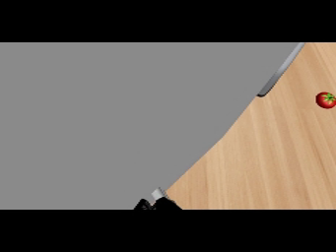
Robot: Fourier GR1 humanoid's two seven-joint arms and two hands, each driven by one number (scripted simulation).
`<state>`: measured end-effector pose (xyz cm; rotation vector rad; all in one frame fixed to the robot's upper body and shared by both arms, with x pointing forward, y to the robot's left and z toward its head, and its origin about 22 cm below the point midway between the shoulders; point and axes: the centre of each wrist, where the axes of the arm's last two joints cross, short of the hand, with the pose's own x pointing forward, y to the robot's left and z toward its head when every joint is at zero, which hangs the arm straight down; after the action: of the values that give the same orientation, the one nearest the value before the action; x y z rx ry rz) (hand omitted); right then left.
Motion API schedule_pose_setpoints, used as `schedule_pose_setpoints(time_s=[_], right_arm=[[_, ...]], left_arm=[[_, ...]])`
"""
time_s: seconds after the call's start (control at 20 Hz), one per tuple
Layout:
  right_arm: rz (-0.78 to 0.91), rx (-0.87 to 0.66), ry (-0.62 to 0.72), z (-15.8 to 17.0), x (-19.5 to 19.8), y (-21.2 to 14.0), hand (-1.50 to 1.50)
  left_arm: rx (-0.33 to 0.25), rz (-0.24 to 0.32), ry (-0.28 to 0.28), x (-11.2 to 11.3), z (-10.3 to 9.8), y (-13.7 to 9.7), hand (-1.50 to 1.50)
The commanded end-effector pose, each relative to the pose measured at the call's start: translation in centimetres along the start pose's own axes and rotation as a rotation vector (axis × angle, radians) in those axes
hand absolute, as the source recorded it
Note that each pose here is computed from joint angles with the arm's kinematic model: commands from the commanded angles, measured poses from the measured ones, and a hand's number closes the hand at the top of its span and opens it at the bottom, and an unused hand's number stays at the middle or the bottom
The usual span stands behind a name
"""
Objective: Pick up the wine, place it into the cabinet and close the cabinet
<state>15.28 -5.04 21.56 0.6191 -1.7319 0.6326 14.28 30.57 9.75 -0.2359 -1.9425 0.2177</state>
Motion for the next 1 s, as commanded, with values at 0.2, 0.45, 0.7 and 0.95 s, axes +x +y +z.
schedule_pose_setpoints(time_s=[0.2, 0.45, 0.7, 0.95], right_arm=[[0.019, -0.035, -0.038, -9.0, 2.7, 0.3, 1.50], [0.183, -0.108, -0.076, -13.4, 1.3, -0.9, 1.50], [0.218, -0.175, -0.053, -15.1, 2.2, -6.0, 1.50], [0.185, -0.179, -0.017, -16.5, -1.2, -8.1, 1.50]], left_arm=[[0.033, 0.002, 0.004, -0.3, -0.1, -0.3, -1.50], [0.035, 0.002, 0.009, -1.2, -0.1, -0.4, -1.50], [0.037, -0.022, -0.011, -0.9, 0.7, 0.3, -1.50], [0.036, -0.020, -0.030, -0.2, -1.1, 0.3, -1.50]])
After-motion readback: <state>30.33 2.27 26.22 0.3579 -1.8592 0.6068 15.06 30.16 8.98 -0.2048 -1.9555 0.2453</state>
